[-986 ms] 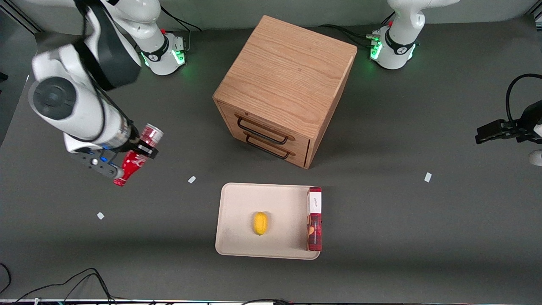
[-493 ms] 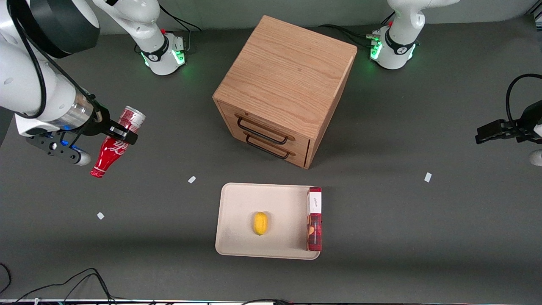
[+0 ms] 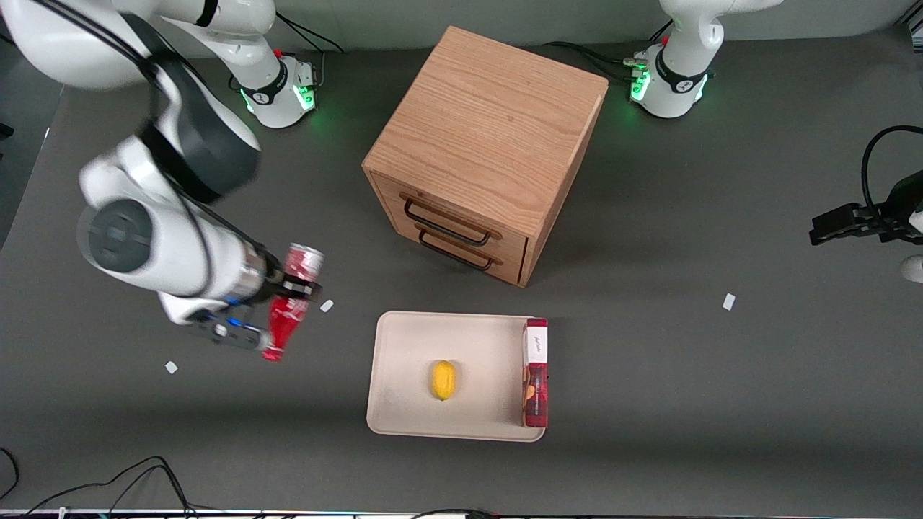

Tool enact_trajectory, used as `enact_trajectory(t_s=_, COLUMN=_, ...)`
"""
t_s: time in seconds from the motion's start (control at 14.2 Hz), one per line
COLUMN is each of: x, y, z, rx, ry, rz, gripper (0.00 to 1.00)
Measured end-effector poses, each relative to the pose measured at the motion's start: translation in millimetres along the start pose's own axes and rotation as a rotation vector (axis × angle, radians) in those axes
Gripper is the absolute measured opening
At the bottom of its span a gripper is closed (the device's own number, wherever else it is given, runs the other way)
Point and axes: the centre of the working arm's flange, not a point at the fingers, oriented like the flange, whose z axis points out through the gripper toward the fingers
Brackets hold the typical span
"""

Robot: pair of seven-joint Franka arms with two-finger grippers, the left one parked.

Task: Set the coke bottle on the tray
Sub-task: 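Carry the held bottle over the white tray beside the lemon, then lower the bottle onto the tray and open the right gripper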

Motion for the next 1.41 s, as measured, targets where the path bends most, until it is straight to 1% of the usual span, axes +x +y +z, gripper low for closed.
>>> enact_trajectory(t_s=0.28, x=24.4, y=-44.1, z=102.4, rx=-0.013, ry=0.072, rz=-0.019, gripper=0.54)
enact_trajectory(t_s=0.49, x=34.1, y=-58.3, z=159.0, rx=-0.015, ry=0.111, rz=-0.042, gripper=0.54)
enact_trajectory(t_s=0.63, x=35.8, y=-66.7, z=187.5, rx=-0.016, ry=0.13, rz=-0.089, gripper=0.54)
enact_trajectory(t_s=0.77, x=35.9, y=-72.8, z=210.1, rx=-0.023, ry=0.15, rz=-0.139, gripper=0.54)
enact_trajectory(t_s=0.92, x=38.5, y=-75.4, z=228.4, rx=-0.014, ry=0.168, rz=-0.176, gripper=0.54)
enact_trajectory(t_s=1.13, x=43.0, y=-74.8, z=252.4, rx=0.0, ry=0.183, rz=-0.193, gripper=0.54)
enact_trajectory(t_s=1.27, x=46.6, y=-72.8, z=260.1, rx=0.003, ry=0.199, rz=-0.195, gripper=0.54)
enact_trajectory(t_s=1.34, x=47.2, y=-72.8, z=260.1, rx=0.004, ry=0.201, rz=-0.195, gripper=0.55)
enact_trajectory(t_s=1.41, x=47.6, y=-73.2, z=258.8, rx=0.005, ry=0.204, rz=-0.195, gripper=0.59)
